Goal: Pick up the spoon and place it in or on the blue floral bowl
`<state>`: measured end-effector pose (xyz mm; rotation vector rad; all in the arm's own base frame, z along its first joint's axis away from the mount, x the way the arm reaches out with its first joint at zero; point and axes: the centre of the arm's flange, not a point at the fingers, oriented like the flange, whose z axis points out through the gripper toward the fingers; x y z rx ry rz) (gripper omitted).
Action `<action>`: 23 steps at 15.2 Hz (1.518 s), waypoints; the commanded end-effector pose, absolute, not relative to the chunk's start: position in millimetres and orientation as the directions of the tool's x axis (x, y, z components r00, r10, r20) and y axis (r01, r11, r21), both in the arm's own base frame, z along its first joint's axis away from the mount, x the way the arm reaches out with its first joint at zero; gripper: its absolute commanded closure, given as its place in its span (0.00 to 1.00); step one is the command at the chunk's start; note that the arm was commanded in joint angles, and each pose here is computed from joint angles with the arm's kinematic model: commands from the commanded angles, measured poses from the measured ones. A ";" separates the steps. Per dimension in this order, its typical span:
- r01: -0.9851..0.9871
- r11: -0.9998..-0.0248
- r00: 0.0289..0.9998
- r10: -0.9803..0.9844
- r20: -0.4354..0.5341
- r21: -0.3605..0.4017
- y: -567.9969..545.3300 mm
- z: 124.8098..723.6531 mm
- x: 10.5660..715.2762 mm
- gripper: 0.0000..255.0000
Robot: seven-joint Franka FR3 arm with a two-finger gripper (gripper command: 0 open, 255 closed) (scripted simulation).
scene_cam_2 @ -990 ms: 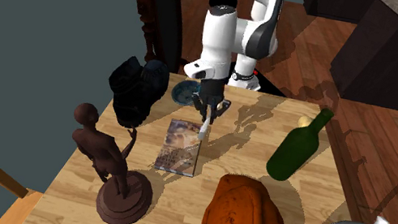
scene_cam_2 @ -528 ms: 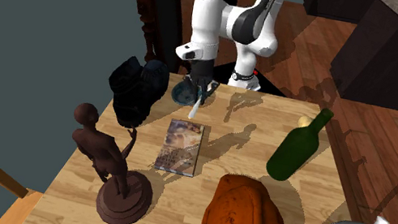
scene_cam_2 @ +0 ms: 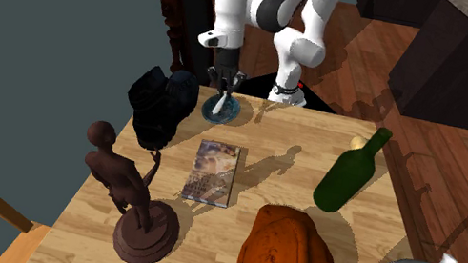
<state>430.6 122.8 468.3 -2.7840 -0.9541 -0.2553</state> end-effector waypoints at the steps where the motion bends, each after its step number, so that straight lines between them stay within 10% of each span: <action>1: 0.621 -0.775 0.778 0.588 0.222 -0.121 93.8 468.3 425.7 1.00; 23: 0.621 -0.775 0.778 0.588 0.222 -0.121 93.8 385.2 425.7 1.00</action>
